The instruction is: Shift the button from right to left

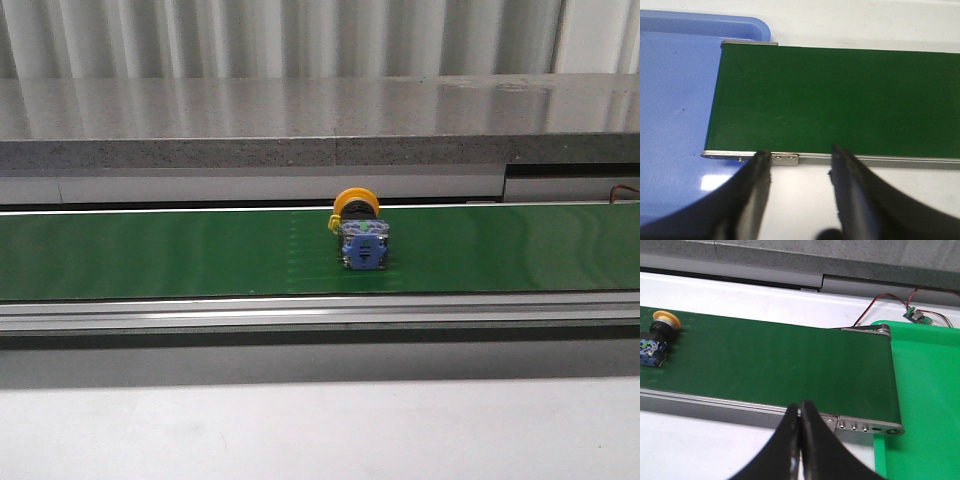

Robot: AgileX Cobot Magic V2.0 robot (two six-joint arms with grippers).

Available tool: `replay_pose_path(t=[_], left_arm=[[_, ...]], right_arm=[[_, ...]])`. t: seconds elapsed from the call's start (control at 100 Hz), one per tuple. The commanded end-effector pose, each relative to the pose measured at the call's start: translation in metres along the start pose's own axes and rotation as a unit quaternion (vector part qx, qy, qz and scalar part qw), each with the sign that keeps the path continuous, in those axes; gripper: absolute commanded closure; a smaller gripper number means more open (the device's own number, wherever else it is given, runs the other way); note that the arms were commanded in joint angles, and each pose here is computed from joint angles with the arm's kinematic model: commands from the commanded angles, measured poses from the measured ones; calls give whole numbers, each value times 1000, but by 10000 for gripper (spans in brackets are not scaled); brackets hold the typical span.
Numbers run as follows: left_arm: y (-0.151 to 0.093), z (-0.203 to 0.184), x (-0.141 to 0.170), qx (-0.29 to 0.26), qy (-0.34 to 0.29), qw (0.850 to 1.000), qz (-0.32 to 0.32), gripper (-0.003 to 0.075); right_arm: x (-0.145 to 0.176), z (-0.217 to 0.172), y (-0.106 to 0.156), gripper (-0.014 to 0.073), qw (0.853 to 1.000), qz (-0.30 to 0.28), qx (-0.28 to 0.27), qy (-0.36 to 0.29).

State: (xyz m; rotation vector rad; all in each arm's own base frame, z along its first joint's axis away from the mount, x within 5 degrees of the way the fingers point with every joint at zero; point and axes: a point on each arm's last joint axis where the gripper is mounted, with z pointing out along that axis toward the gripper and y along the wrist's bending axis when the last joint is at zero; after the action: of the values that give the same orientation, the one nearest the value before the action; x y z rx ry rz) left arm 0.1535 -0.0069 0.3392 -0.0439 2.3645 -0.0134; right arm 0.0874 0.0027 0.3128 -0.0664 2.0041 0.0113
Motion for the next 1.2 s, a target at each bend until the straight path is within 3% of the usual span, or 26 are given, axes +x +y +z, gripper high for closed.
replay_pose_path(t=[0.0,0.1,0.39,0.79,0.93,1.19], left_arm=[[-1,-9,-14,7,-53,999,1,137],[-2,-9,-14,8,-54,999,0,44],[-8,-5,-15,43,-46,998,-30,50],[-20,34,-33,69,-3,996,-53,50],[-41,45,-41,101,-1,994,-33,50],[-104,74,-50,163,22,986,33,50]], right_arm=[[-14,-4,-1,662,999,1,8,-45],[-14,-4,-1,662,999,1,8,-45],[-14,-4,-1,662,999,1,8,-45],[-14,-4,-1,662,999,1,8,-45],[-14,-4,-1,662,999,1,8,-45],[-14,-4,-1,662,999,1,8,-45]])
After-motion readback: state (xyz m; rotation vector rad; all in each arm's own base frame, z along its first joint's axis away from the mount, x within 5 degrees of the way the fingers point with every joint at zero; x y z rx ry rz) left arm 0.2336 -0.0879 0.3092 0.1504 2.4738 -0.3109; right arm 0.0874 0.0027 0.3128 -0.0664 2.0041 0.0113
